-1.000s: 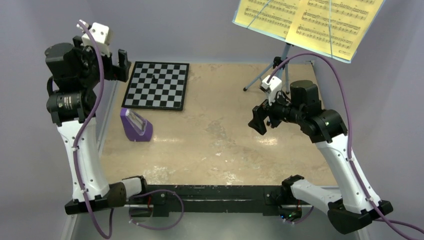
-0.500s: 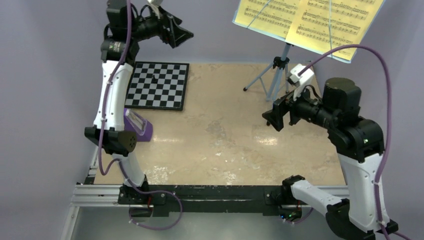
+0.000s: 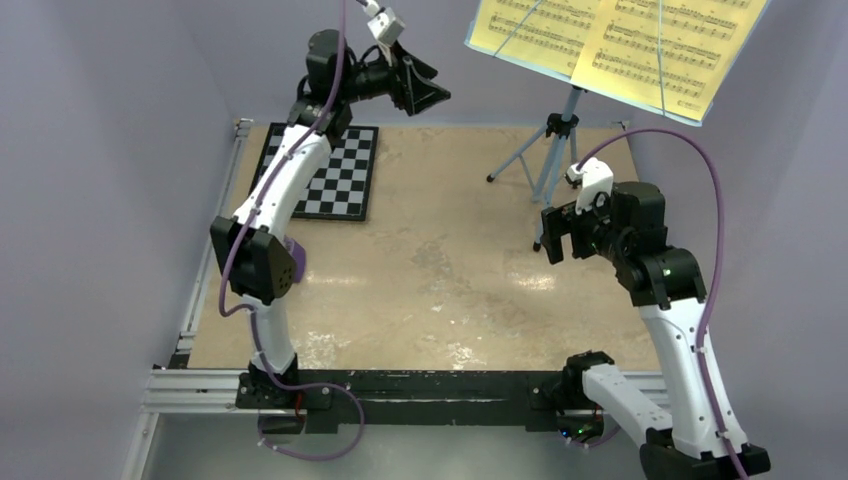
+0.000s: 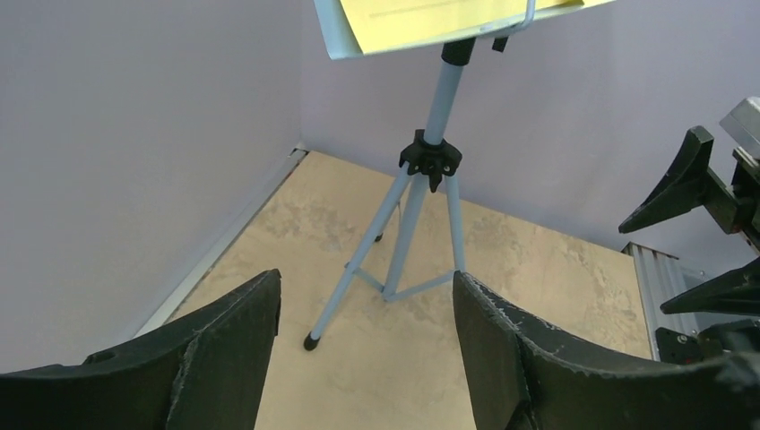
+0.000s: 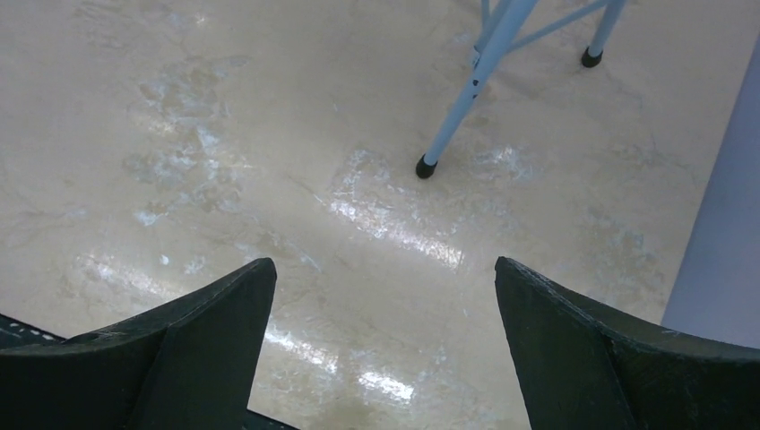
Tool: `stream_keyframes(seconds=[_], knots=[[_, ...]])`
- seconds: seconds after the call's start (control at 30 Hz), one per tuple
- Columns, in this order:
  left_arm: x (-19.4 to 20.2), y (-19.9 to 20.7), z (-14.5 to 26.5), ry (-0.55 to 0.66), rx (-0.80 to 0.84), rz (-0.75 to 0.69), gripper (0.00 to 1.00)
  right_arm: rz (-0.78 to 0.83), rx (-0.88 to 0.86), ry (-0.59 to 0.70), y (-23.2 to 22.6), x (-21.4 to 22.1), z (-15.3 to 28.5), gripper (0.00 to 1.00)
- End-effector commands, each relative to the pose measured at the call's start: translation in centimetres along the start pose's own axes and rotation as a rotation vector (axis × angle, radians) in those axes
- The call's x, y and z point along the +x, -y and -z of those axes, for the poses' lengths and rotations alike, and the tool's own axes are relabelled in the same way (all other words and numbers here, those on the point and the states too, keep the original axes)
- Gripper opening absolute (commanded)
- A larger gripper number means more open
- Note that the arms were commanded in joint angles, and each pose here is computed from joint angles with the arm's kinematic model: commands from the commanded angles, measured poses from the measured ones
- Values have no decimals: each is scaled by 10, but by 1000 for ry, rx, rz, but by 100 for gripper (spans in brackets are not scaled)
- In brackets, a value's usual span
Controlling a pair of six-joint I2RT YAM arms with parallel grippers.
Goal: Pack up the instrument practice props
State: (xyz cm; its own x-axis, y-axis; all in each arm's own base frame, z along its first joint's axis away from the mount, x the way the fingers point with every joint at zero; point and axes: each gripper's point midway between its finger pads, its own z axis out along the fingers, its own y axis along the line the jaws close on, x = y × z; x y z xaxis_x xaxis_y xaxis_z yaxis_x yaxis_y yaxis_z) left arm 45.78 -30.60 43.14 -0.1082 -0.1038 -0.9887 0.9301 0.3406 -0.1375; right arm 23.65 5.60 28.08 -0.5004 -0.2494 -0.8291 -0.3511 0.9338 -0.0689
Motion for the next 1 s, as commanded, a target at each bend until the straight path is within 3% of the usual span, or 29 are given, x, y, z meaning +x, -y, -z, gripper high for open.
stream_keyframes(seconds=[0.0,0.23,0.37,0.7,0.97], knots=[[14,-3,-30,78,54,-53,73,40,56,52,13,-12,1,97],[95,-17,-94,55,191,-97,66,24,80,1,23,-6,-36,93],[134,-28,-126,59,189,-99,67,38,87,-17,26,-6,-40,92],[179,-33,-185,105,78,-160,73,6,62,-113,19,24,-39,92],[211,-17,-213,112,92,-196,73,2,41,-114,15,19,-32,92]])
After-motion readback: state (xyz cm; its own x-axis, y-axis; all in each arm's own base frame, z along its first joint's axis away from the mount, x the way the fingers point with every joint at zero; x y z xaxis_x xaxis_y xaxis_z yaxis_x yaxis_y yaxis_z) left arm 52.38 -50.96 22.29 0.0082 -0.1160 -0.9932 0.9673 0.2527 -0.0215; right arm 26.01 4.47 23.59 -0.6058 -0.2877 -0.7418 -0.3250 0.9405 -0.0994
